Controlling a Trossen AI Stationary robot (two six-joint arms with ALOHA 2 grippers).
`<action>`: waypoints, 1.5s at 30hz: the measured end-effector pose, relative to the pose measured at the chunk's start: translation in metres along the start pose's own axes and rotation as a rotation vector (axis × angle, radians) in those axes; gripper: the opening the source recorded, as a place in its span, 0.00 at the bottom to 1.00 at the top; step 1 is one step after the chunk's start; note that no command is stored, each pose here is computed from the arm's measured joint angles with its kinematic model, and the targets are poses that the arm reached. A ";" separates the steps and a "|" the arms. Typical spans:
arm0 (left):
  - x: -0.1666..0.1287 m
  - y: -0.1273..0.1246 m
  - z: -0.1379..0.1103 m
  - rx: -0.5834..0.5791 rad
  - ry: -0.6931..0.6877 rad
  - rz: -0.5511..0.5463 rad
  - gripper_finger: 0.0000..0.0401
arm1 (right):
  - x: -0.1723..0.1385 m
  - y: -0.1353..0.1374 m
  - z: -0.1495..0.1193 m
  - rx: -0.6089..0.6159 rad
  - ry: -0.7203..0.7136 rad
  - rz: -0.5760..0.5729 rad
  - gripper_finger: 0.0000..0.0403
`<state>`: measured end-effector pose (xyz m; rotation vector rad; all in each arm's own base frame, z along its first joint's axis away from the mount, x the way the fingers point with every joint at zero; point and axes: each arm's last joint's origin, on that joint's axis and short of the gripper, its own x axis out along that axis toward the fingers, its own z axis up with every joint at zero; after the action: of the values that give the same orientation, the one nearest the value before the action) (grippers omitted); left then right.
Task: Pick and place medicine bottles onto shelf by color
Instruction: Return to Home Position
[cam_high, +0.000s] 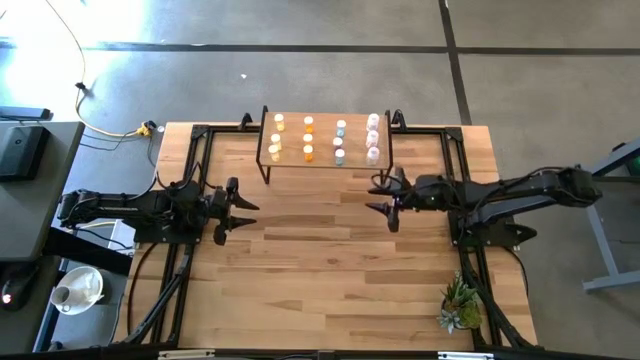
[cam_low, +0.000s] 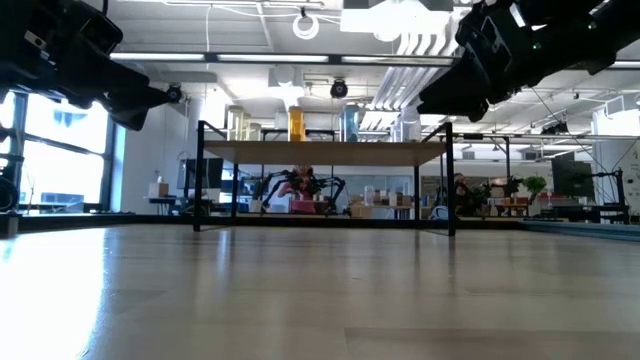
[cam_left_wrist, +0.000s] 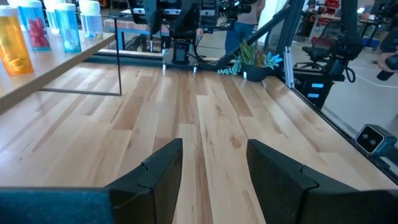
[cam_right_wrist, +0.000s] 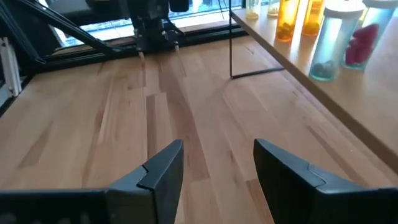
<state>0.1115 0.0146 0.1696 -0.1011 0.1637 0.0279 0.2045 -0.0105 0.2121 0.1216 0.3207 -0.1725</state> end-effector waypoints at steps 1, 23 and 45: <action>0.000 0.000 0.000 0.000 0.000 0.000 0.42 | 0.000 0.002 -0.001 0.006 0.004 -0.001 0.46; 0.002 -0.001 -0.005 -0.071 -0.107 -0.071 0.42 | -0.032 0.030 -0.010 -0.045 -0.127 0.072 0.46; 0.003 0.002 -0.008 0.142 -0.077 0.024 0.42 | -0.063 0.012 -0.069 0.015 -0.317 0.158 0.46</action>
<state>0.1126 0.0155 0.1609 0.0440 0.0898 0.0436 0.1273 0.0208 0.1681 0.1314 -0.0069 -0.0359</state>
